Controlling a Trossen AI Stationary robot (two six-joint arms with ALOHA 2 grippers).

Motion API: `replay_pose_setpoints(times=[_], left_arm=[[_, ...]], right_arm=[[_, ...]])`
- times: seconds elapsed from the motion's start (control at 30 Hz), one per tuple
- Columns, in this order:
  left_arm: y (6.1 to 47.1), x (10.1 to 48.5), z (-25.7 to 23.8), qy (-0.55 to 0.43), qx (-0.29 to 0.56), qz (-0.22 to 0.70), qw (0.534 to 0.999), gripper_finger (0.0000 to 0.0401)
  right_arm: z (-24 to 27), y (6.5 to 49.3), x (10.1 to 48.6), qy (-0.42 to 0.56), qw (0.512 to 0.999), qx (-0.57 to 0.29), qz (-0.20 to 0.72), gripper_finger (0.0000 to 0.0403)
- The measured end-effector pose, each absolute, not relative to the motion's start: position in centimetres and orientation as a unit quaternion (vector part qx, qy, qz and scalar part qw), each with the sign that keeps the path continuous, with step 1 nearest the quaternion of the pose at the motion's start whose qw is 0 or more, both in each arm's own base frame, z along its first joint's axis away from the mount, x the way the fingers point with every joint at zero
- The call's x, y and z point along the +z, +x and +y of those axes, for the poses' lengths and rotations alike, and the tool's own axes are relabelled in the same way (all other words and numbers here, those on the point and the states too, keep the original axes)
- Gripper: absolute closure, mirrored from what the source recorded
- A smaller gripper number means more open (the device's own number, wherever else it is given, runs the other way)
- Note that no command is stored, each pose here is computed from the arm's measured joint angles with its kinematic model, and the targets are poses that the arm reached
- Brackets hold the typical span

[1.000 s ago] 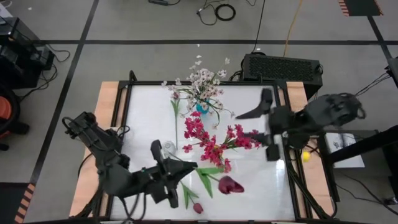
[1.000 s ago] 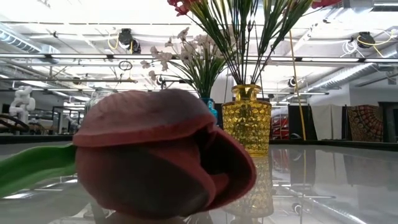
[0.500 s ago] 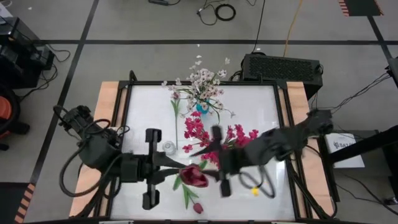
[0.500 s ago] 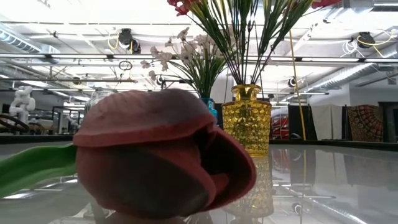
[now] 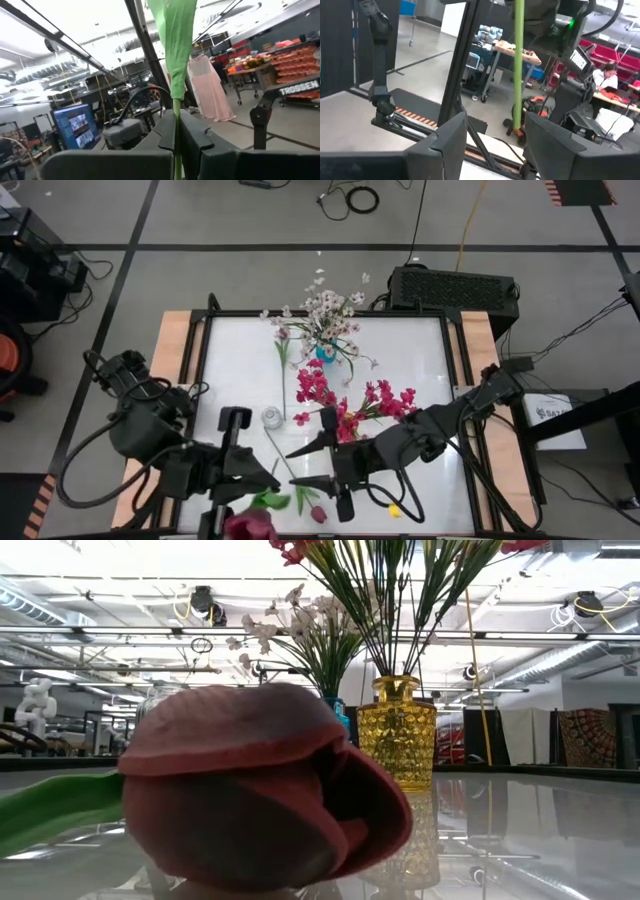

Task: Sort flowers into vase by color
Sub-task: Put the right red flower into the transparent vase

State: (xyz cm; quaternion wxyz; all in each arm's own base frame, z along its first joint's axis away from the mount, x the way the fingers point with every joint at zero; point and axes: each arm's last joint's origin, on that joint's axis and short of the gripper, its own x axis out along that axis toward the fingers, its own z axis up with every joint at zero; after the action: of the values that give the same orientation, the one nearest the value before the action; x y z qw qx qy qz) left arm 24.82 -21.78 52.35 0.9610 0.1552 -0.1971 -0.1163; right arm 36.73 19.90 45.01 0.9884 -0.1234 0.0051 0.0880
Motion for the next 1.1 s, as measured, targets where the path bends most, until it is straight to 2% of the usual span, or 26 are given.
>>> replay_pose_setpoints(times=[0.33,0.9,1.0,1.1], left_arm=[[25.6,51.9,-21.7,0.169,-0.108,-0.202,0.959,0.0393],[26.7,52.1,-20.9,0.167,-0.138,-0.235,0.948,0.0393],[26.7,52.1,-20.9,0.168,-0.138,-0.233,0.948,0.0393],[26.6,52.0,-21.0,0.159,-0.143,-0.229,0.95,0.0393]], right_arm=[[20.0,36.7,45.4,-0.103,0.991,0.087,-0.013,0.0221],[19.5,36.9,45.5,-0.114,0.99,0.081,-0.017,0.0334],[19.5,36.9,45.5,-0.113,0.99,0.08,-0.016,0.0333],[19.6,36.8,45.4,-0.12,0.99,0.072,-0.01,0.0315]])
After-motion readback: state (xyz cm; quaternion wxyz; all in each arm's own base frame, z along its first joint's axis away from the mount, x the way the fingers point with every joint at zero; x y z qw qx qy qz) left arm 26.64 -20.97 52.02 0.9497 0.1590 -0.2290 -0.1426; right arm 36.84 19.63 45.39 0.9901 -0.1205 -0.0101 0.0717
